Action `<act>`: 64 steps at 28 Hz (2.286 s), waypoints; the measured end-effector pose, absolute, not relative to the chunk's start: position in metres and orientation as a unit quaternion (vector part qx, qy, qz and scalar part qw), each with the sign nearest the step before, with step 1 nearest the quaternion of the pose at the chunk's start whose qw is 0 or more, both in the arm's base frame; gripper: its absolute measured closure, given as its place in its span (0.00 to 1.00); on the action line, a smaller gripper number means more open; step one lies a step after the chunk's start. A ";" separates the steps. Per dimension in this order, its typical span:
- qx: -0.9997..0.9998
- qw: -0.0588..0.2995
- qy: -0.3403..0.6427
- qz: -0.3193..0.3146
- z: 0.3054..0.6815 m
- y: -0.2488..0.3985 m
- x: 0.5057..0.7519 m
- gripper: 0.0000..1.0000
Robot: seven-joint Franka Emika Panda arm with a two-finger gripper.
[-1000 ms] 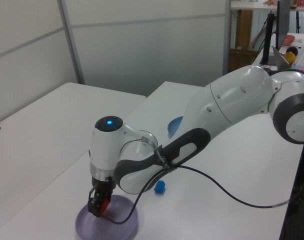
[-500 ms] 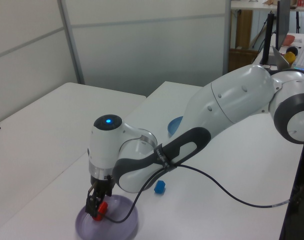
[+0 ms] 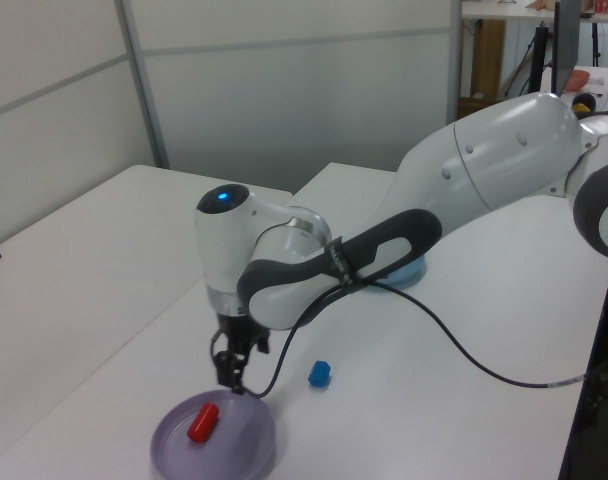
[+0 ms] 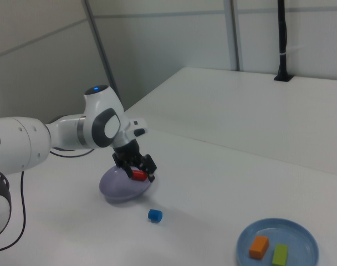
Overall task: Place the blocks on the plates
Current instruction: 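Carry the red block to the lavender plate and release it, then move the gripper to the blue cube and grasp it, then carry the blue cube onto the lavender plate beside the red block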
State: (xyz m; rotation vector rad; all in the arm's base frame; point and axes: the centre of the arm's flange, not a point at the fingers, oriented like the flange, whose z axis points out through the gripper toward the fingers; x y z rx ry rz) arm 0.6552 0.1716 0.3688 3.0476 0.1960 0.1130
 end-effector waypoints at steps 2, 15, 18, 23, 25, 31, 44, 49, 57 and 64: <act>0.996 0.048 0.076 0.019 0.362 0.155 0.652 0.00; 0.982 0.052 0.176 -0.050 0.333 0.085 0.635 0.00; 0.981 0.052 0.179 -0.061 0.325 0.085 0.630 0.02; 0.979 0.051 0.183 -0.076 0.311 0.087 0.621 0.06; 0.978 0.051 0.184 -0.079 0.309 0.087 0.619 0.13; 0.979 0.051 0.183 -0.079 0.309 0.087 0.619 0.37; 0.984 0.034 0.170 -0.048 0.343 0.090 0.624 0.61; 0.985 0.021 0.171 -0.019 0.374 0.103 0.628 0.61; 0.985 0.008 0.169 0.038 0.396 0.166 0.630 0.61; 0.985 0.003 0.165 0.057 0.371 0.229 0.621 0.61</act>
